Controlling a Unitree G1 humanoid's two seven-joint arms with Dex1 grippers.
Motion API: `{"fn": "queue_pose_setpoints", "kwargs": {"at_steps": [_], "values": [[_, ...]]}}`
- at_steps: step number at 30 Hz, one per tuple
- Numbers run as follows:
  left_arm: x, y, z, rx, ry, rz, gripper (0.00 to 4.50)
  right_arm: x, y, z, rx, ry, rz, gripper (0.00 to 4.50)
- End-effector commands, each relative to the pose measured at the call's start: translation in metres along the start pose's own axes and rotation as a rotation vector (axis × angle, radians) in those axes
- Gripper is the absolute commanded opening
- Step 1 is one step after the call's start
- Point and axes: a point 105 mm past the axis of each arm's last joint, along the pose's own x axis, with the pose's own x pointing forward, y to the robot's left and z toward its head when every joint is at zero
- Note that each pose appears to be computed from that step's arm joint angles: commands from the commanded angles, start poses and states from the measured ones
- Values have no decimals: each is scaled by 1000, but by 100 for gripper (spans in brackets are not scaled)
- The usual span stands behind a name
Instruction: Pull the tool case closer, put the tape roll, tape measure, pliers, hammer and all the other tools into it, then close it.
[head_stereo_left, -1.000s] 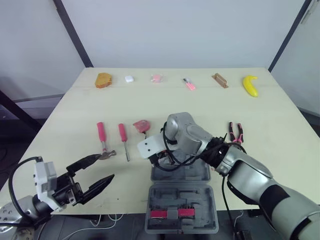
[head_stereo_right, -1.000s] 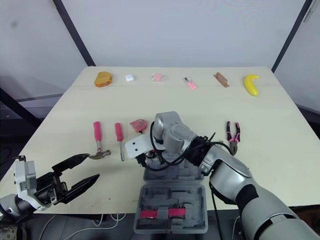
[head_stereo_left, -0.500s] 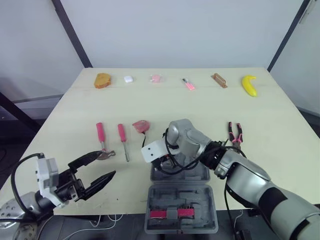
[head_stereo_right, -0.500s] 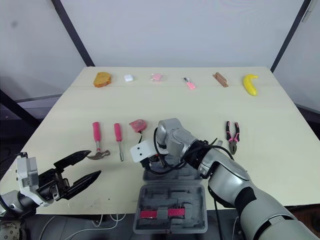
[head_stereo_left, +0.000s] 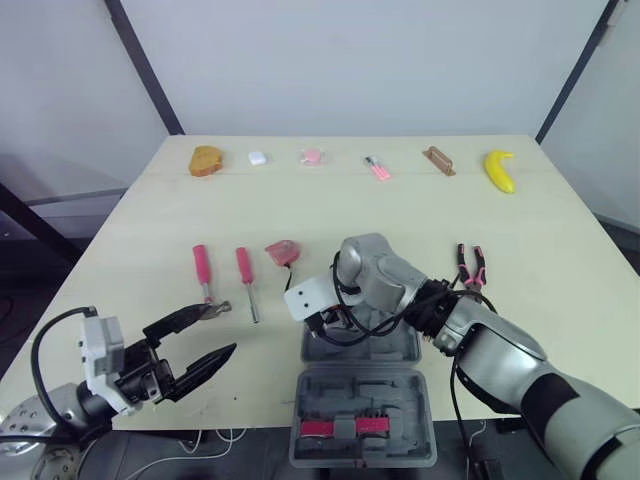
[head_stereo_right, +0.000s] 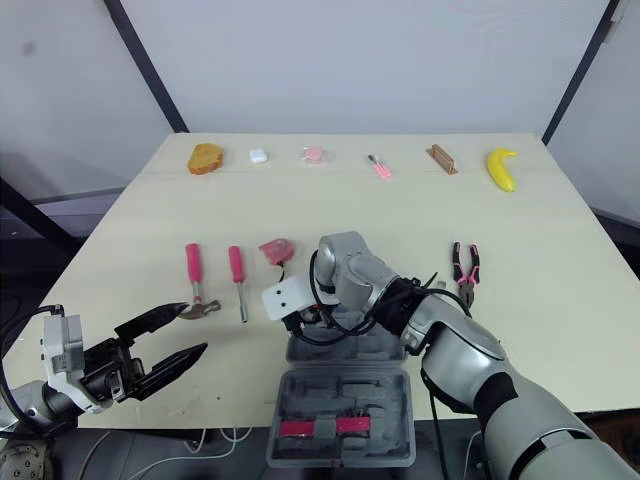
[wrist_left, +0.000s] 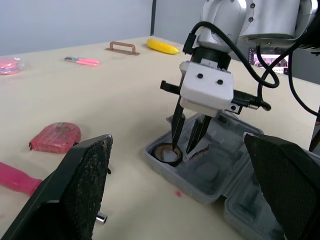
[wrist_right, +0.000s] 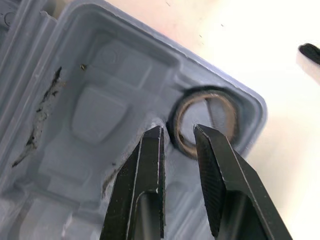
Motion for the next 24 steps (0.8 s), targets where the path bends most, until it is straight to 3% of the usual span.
{"fn": "queue_pose_setpoints", "kwargs": {"at_steps": [1,5,16,24], "values": [[1,-1,6,32,-2,-8,450,-17,-9,14,-8,-65,-54,97],[2,-2,6,34,-4,-9,450,-27,-13,17,68,-164,-92,97],[3,-3,5,39,3,-19,450,-31,-11,10,421,-607,-240,97],[4,-3,4,37,8,-32,450,-8,-7,-12,523,-657,-338,97]]}}
